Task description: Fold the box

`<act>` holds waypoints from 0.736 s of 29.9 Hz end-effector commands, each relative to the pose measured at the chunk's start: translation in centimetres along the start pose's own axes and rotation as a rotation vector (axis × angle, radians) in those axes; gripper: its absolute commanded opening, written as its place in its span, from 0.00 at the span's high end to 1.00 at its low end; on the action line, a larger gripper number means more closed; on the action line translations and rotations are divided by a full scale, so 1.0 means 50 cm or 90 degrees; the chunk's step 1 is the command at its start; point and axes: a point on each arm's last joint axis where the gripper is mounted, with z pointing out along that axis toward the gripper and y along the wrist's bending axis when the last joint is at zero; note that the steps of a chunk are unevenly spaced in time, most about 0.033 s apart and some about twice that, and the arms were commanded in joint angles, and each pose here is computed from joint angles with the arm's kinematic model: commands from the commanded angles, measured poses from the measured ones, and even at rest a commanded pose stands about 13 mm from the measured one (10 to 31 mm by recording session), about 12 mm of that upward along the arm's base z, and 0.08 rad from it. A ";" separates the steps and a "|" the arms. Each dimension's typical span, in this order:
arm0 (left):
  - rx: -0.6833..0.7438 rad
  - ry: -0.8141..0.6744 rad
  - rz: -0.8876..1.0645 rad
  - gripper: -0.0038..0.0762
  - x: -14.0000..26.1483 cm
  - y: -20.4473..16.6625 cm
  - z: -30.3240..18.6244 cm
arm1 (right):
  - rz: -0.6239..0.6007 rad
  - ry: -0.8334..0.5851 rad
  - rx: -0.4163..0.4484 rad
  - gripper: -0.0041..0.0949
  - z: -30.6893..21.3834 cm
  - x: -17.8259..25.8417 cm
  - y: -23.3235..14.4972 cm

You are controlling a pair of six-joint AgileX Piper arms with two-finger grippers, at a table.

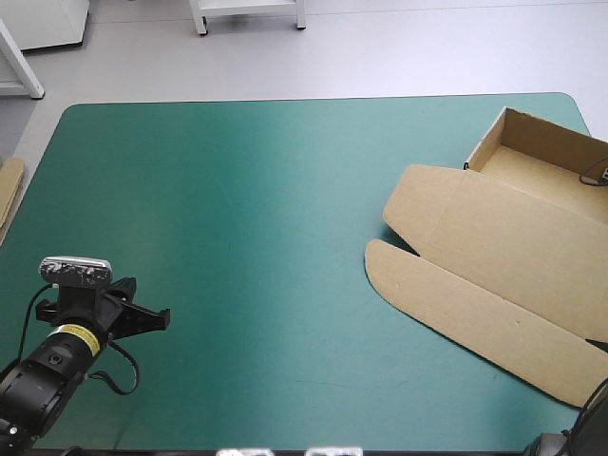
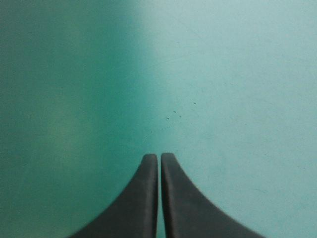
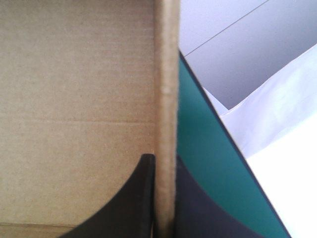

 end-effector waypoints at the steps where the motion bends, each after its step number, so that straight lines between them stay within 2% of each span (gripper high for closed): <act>1: 0.011 -0.053 0.007 0.94 -0.027 -0.002 -0.011 | 0.012 -0.082 0.010 0.98 -0.074 -0.011 -0.025; 6: 0.011 -0.053 0.007 0.94 -0.027 -0.002 -0.011 | 0.019 -0.084 0.016 0.98 -0.062 -0.013 -0.037; 17: 0.012 -0.052 0.005 0.94 -0.026 -0.003 -0.011 | 0.009 -0.081 -0.013 0.96 -0.040 -0.016 -0.030; 19: 0.012 -0.052 0.005 0.94 -0.026 -0.003 -0.011 | 0.006 -0.081 -0.017 0.90 -0.040 -0.016 -0.029; 22: 0.012 -0.052 0.005 0.94 -0.026 -0.003 -0.011 | 0.004 -0.079 -0.018 0.69 -0.042 -0.015 -0.028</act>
